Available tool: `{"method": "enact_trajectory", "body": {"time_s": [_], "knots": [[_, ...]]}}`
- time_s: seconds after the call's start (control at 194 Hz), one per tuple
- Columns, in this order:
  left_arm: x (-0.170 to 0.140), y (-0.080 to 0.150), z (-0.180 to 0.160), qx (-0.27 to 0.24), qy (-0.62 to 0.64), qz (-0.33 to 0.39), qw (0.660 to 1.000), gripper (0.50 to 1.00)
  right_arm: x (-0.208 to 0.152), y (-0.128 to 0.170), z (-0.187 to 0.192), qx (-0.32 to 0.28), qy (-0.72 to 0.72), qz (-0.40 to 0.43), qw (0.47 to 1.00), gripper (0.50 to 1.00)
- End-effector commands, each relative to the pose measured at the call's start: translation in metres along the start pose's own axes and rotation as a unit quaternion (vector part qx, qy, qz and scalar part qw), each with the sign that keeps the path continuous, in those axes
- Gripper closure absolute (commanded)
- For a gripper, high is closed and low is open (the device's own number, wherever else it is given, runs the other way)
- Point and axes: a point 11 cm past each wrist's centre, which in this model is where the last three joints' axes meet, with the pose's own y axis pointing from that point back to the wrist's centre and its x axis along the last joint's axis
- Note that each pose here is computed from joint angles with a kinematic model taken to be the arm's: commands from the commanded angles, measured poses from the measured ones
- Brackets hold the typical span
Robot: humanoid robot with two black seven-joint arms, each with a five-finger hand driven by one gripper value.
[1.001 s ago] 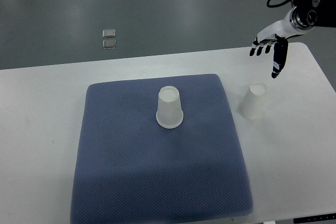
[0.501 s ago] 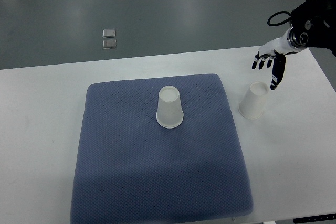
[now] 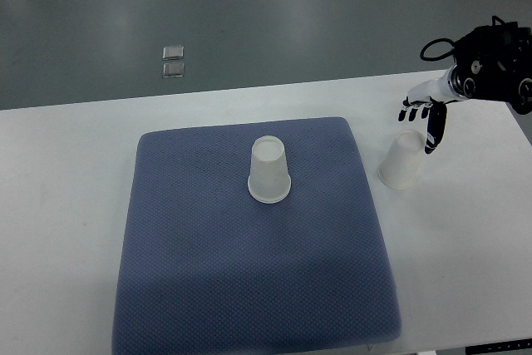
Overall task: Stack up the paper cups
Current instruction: 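Lower the right hand and close its fingers around the white cup, then lift the cup with the right hand and carry it above the cup on the pad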
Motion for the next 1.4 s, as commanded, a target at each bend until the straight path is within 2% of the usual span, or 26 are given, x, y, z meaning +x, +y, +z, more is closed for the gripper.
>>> {"method": "enact_trajectory", "body": {"time_s": [0.0, 0.686, 0.717, 0.753, 0.96, 0.986, 1.032, 1.14, 1.311, 1.393], "knots": [[0.001, 0.0, 0.0, 0.0, 0.0, 0.001, 1.0, 0.5, -0.005, -0.007, -0.001, -0.001, -0.002, -0.001, 1.0, 0.628], [0.001, 0.0, 0.0, 0.0, 0.001, 0.001, 1.0, 0.5, -0.02, -0.024, -0.014, 0.004, 0.007, -0.001, 1.0, 0.634], [0.001, 0.0, 0.0, 0.0, 0.001, 0.001, 1.0, 0.5, -0.02, -0.024, -0.014, 0.004, 0.007, -0.001, 1.0, 0.64], [0.001, 0.0, 0.0, 0.0, 0.001, 0.001, 1.0, 0.5, -0.02, -0.025, -0.015, 0.005, 0.009, -0.001, 1.0, 0.67], [0.002, 0.0, 0.0, 0.0, 0.001, 0.003, 1.0, 0.5, -0.021, -0.025, -0.014, 0.004, 0.009, -0.002, 1.0, 0.701], [0.002, 0.0, 0.0, 0.0, 0.001, 0.003, 1.0, 0.5, -0.021, -0.025, -0.014, 0.004, 0.009, -0.002, 1.0, 0.718], [0.002, 0.0, 0.0, 0.0, 0.001, 0.003, 1.0, 0.5, -0.02, -0.025, -0.014, 0.004, 0.01, -0.001, 1.0, 0.781], [0.002, 0.0, 0.0, 0.0, 0.001, 0.003, 1.0, 0.5, -0.018, -0.023, -0.015, 0.004, 0.011, 0.002, 1.0, 0.859], [0.002, 0.0, 0.0, 0.0, 0.001, 0.003, 1.0, 0.5, -0.014, -0.018, -0.01, 0.001, 0.01, -0.001, 1.0, 0.859], [0.003, 0.0, 0.0, 0.0, 0.001, 0.004, 1.0, 0.5, 0.008, -0.002, -0.013, 0.002, 0.017, 0.016, 1.0, 0.859]]}}
